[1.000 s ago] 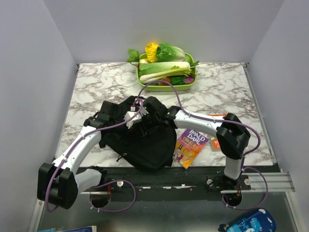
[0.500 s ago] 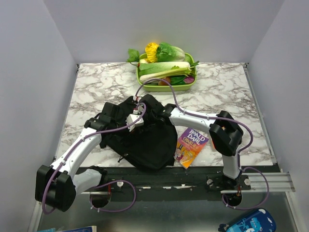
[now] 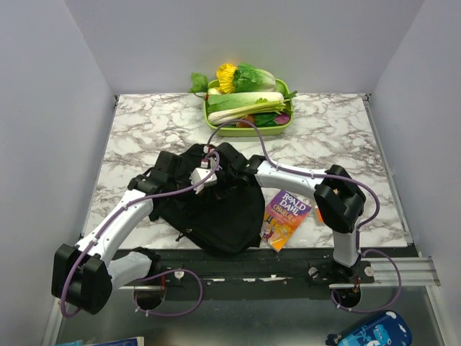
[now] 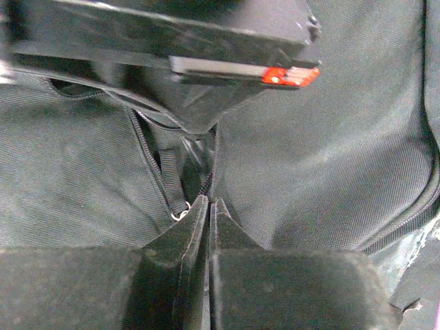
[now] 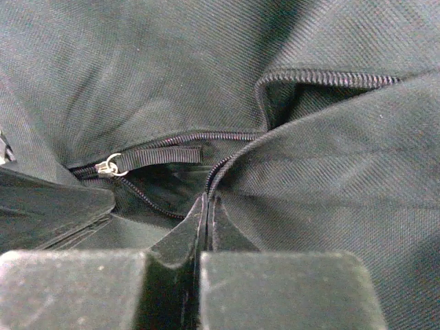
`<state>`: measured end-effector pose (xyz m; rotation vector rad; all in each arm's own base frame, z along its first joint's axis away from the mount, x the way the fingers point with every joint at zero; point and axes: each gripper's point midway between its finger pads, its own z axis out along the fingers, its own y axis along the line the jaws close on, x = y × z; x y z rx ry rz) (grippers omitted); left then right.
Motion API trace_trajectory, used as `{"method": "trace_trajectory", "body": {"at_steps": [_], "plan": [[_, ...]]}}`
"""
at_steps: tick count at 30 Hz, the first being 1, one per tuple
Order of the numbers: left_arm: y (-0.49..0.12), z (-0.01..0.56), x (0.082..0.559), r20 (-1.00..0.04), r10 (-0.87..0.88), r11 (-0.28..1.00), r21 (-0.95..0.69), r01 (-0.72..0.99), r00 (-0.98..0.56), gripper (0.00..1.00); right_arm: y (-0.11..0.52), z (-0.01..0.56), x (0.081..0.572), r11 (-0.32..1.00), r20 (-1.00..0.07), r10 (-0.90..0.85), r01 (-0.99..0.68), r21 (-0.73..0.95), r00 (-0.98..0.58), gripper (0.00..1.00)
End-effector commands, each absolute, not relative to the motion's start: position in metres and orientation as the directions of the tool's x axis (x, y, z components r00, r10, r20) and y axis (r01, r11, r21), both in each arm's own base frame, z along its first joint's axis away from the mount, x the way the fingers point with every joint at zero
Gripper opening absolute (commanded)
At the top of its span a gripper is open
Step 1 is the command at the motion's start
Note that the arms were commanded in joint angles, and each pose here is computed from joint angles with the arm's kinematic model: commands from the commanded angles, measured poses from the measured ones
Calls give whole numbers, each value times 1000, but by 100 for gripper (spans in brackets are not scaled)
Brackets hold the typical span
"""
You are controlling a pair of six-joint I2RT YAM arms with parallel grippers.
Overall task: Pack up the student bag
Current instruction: Zip the student bag at the center of the board.
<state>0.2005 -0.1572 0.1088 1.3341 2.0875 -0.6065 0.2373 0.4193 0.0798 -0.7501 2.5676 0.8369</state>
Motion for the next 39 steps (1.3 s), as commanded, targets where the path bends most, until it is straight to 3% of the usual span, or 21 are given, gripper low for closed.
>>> {"method": "trace_trajectory", "body": {"at_steps": [1, 3, 4, 6, 9, 14, 18, 23, 32, 39], "plan": [[-165, 142, 219, -716, 607, 452, -45, 891, -344, 16, 385, 56, 218, 710, -414, -419, -576, 405, -808, 1], [-160, 154, 229, -705, 587, 521, -46, 852, -397, 22, 387, 57, 219, 680, -481, -402, -605, 413, -780, 1], [-157, 156, 232, -696, 582, 546, -49, 837, -420, 30, 370, 38, 211, 698, -462, -408, -595, 398, -787, 1], [-153, 164, 240, -688, 564, 591, -50, 805, -457, 39, 373, 49, 217, 670, -561, -377, -636, 384, -737, 1], [-160, 169, 243, -701, 545, 577, -85, 812, -460, 49, 367, 47, 223, 668, -638, -366, -668, 327, -678, 1], [-177, 144, 222, -673, 569, 452, -224, 863, -472, 41, 367, 62, 236, 689, -775, -324, -697, 200, -543, 1], [-173, 121, 213, -655, 635, 368, -211, 906, -410, 38, 361, 74, 235, 709, -848, -304, -698, 102, -433, 1], [-173, 107, 206, -625, 676, 300, -250, 921, -390, 37, 342, 143, 264, 775, -954, -235, -628, -70, -184, 0], [-198, 126, 207, -688, 608, 213, -339, 917, -395, 40, 354, 195, 272, 754, -970, -238, -622, -212, 42, 1], [-203, 131, 198, -711, 576, 167, -381, 909, -404, 40, 398, 260, 279, 651, -940, -225, -678, -342, 257, 1]]}}
